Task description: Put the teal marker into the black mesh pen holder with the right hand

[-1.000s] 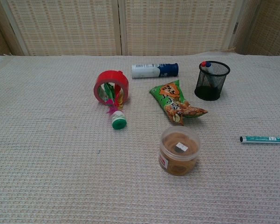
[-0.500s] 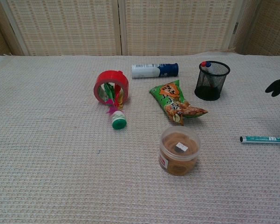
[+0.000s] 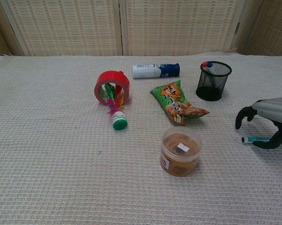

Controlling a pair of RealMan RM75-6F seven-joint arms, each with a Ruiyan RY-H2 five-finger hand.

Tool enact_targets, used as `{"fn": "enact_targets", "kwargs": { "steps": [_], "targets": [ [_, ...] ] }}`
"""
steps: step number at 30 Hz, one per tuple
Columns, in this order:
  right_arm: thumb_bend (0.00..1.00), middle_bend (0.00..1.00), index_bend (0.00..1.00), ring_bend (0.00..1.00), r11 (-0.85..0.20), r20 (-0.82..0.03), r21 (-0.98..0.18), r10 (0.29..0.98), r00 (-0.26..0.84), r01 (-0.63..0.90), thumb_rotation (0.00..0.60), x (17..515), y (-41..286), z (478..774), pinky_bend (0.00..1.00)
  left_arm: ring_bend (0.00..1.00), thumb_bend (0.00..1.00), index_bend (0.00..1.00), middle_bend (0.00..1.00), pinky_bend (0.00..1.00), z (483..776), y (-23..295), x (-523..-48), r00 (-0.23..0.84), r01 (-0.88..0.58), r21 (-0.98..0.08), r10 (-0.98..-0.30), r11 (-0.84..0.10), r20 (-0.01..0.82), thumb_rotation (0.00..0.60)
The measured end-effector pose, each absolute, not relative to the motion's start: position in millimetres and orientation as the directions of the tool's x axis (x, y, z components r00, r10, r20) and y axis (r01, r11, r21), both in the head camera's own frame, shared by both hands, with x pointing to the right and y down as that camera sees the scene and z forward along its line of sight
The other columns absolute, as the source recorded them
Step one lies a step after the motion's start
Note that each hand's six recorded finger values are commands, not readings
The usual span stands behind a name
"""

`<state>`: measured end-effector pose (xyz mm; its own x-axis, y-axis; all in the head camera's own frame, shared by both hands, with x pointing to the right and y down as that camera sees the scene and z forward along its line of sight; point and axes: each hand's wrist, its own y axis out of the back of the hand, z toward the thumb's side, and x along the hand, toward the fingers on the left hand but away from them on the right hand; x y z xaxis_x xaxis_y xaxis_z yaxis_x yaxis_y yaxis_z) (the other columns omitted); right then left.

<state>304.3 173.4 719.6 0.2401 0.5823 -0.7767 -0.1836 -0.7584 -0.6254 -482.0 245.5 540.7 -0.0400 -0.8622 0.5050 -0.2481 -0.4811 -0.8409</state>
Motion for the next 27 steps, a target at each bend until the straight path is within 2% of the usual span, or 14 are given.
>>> {"fn": "enact_targets", "kwargs": {
  "steps": [14,22,27],
  "targets": [
    [0.28,0.19,0.43,0.24,-0.759,-0.789,-0.614,0.577,0.213,-0.218,0.6,306.4,176.9,725.4,0.09,0.0,0.4,0.22,0.05,0.12,541.3,245.5,-484.9,-0.049,-0.254,-0.838,-0.859,-0.483,0.51,0.6],
    [0.28,0.21,0.56,0.27,-0.752,-0.783,-0.622,0.589,0.201,-0.219,0.6,306.9,173.7,727.2,0.12,0.0,0.4,0.22,0.05,0.12,541.3,245.1,-486.5,-0.054,-0.263,-0.837,-0.859,-0.48,0.51,0.6],
    [0.28,0.22,0.59,0.28,-0.748,-0.777,-0.629,0.598,0.194,-0.214,0.6,308.0,171.3,726.5,0.12,0.0,0.4,0.22,0.05,0.12,541.3,245.2,-486.6,-0.052,-0.263,-0.835,-0.858,-0.482,0.512,0.6]
  ]
}}
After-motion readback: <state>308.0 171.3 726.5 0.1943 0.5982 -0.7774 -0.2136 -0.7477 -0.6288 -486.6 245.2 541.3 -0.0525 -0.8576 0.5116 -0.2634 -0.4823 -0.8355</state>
